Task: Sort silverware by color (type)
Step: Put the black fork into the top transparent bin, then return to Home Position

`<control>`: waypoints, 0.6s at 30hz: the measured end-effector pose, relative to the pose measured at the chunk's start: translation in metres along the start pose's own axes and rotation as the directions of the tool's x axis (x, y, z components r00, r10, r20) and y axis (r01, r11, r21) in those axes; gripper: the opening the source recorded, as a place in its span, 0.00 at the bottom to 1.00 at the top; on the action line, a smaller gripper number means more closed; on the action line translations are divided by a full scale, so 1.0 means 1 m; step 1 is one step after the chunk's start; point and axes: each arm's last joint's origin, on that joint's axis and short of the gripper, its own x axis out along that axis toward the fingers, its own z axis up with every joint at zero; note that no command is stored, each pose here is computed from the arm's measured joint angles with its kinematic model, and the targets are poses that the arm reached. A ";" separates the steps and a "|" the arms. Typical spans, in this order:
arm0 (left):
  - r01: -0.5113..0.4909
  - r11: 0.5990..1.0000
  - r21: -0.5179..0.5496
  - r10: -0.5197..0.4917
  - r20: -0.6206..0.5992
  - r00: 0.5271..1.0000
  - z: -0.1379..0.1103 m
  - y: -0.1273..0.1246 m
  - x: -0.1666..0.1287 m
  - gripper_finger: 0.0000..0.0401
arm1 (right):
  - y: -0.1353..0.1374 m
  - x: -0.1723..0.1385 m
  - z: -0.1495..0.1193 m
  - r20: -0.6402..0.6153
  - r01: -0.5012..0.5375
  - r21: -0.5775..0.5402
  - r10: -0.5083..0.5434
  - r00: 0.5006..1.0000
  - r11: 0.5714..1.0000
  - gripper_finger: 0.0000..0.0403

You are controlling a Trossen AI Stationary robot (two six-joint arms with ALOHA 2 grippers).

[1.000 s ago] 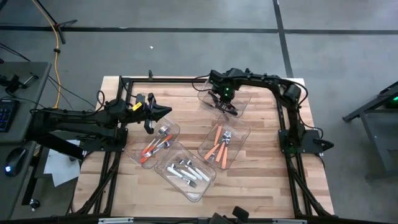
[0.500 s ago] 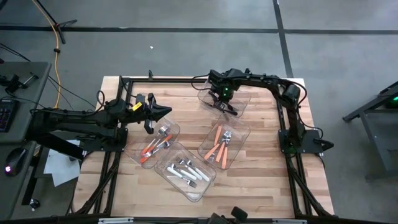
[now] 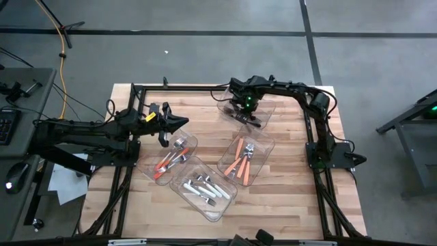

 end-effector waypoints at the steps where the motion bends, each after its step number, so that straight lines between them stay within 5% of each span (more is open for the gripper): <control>1: 0.000 1.000 0.000 0.000 0.000 1.000 0.000 0.000 0.000 0.00 | 0.000 0.000 -0.001 -0.007 0.000 0.000 0.000 1.000 1.000 0.31; 7: 0.000 1.000 0.000 0.000 0.000 1.000 0.000 0.000 0.000 0.00 | 0.000 -0.005 -0.007 -0.048 -0.002 -0.051 0.000 0.999 0.999 0.41; 18: -0.001 1.000 -0.001 0.001 -0.001 1.000 0.000 0.000 0.000 0.00 | 0.005 -0.074 -0.024 0.142 0.012 -0.086 0.000 0.990 0.996 0.42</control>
